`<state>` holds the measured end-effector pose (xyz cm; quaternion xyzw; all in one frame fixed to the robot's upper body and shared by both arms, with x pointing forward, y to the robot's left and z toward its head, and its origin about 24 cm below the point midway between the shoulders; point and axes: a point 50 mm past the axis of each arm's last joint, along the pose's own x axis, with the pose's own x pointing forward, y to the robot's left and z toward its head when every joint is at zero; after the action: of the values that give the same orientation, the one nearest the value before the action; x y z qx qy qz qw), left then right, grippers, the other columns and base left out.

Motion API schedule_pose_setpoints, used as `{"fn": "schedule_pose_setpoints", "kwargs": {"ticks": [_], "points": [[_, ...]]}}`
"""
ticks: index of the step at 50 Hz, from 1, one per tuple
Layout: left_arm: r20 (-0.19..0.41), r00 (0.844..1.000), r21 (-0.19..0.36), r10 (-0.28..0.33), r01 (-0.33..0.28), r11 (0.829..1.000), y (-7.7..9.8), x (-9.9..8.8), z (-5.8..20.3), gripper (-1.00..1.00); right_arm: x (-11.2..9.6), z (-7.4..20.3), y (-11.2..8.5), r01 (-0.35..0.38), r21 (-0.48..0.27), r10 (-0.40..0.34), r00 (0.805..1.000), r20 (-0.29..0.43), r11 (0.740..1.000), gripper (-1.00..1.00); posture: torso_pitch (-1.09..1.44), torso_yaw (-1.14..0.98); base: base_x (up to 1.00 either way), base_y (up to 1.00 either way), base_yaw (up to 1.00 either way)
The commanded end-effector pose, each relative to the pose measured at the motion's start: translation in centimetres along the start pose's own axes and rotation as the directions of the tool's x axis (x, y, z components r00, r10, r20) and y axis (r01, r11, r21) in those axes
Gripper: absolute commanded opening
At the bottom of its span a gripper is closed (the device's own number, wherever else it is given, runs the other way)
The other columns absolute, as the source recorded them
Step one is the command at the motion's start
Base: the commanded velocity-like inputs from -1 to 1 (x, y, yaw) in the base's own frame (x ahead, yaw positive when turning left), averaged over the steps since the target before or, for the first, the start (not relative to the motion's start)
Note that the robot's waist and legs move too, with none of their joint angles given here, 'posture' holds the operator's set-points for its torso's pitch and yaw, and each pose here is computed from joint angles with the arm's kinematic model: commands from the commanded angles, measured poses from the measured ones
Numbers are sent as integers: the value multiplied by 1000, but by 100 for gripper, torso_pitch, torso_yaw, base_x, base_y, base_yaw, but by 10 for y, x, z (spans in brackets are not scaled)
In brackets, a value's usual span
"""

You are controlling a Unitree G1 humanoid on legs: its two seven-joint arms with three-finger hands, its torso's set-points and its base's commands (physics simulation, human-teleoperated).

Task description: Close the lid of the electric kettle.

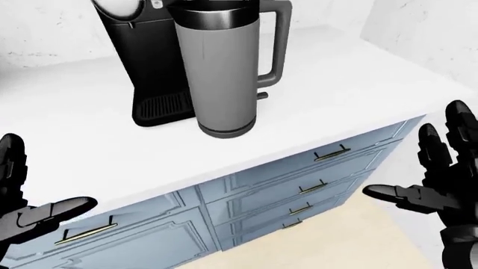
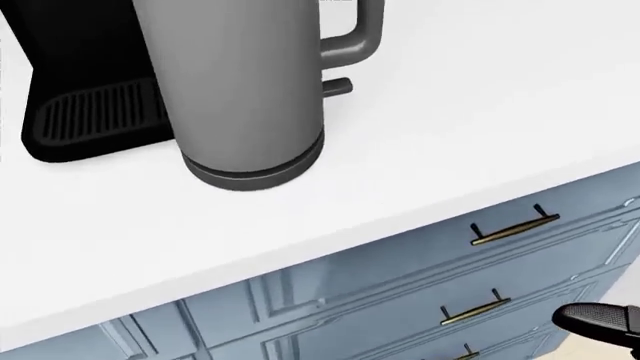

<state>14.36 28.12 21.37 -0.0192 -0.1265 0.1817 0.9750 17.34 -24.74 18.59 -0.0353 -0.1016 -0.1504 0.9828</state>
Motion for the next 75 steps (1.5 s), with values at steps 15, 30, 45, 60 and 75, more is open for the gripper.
{"fn": "schedule_pose_setpoints", "kwargs": {"ticks": [15,30,45,60,75], "points": [[61,998,21,-1,0,1000,-1,-1,8,100,-4,16,2,-22,17,21,995,100,1000,100,0,0,0,0,0],[60,998,20,-1,0,1000,0,0,7,100,-4,14,1,-18,17,16,994,104,1000,100,0,0,0,0,0],[62,998,20,-1,0,1000,0,0,7,100,-4,13,4,-19,-7,19,995,98,1000,100,0,0,0,0,48],[65,998,19,-3,2,1000,0,0,7,100,-1,11,4,-1,-17,2,996,87,1000,100,0,0,0,0,53],[73,997,32,-10,8,999,-3,-2,11,100,-1,10,3,0,-13,1,996,85,1000,100,0,0,0,0,0]]}}
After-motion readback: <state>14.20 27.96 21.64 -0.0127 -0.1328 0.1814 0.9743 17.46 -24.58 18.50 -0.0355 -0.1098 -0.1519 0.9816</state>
